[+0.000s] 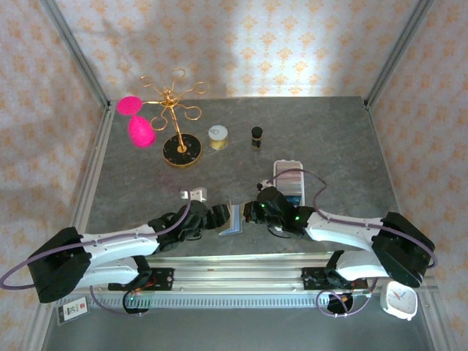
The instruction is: Put the credit cards into the card holder
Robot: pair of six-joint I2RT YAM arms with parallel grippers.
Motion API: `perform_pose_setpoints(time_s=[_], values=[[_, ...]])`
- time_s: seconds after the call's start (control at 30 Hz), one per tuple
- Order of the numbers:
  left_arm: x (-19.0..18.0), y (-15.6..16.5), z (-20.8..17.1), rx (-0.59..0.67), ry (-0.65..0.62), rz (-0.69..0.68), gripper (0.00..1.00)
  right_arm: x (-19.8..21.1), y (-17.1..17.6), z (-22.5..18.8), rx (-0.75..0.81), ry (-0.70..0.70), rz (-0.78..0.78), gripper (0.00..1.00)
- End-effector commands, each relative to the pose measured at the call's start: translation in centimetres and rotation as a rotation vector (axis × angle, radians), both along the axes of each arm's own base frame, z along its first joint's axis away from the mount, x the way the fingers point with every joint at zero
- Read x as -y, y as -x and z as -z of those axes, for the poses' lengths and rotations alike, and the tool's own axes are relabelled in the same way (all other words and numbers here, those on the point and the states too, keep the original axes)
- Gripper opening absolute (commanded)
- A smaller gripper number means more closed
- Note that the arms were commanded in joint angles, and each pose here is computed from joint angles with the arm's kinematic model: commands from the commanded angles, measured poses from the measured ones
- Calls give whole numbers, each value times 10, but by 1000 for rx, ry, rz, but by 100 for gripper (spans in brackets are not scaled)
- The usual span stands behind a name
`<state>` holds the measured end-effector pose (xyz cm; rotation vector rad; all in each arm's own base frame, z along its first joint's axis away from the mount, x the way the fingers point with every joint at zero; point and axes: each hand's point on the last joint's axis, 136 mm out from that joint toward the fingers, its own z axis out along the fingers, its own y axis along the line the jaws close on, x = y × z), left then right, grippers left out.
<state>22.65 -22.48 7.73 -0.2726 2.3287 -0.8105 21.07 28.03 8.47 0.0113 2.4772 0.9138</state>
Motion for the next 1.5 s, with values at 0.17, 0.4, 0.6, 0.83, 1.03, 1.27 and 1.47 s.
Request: perform_pose_setpoints(time_s=[0.17,0.4,0.6,0.83,1.03,1.27,1.47], values=[[7,-8,-2,2,-86,23,82,-7,-3,-17,32,-57,-3,0],[-1,-11,14,-24,-170,-5,81,-5,-1,-24,43,-78,2,0],[5,-8,20,-35,-165,30,83,-7,1,-31,53,-127,-8,0],[11,-7,21,-40,-143,55,84,-6,2,-25,43,-112,-4,0],[7,-6,29,-59,-185,52,83,-5,2,-27,45,-116,-5,0],[5,-6,32,-62,-205,56,80,-2,2,-25,45,-106,7,0],[-11,-4,37,-62,-246,10,74,9,-2,-16,38,-56,56,0]])
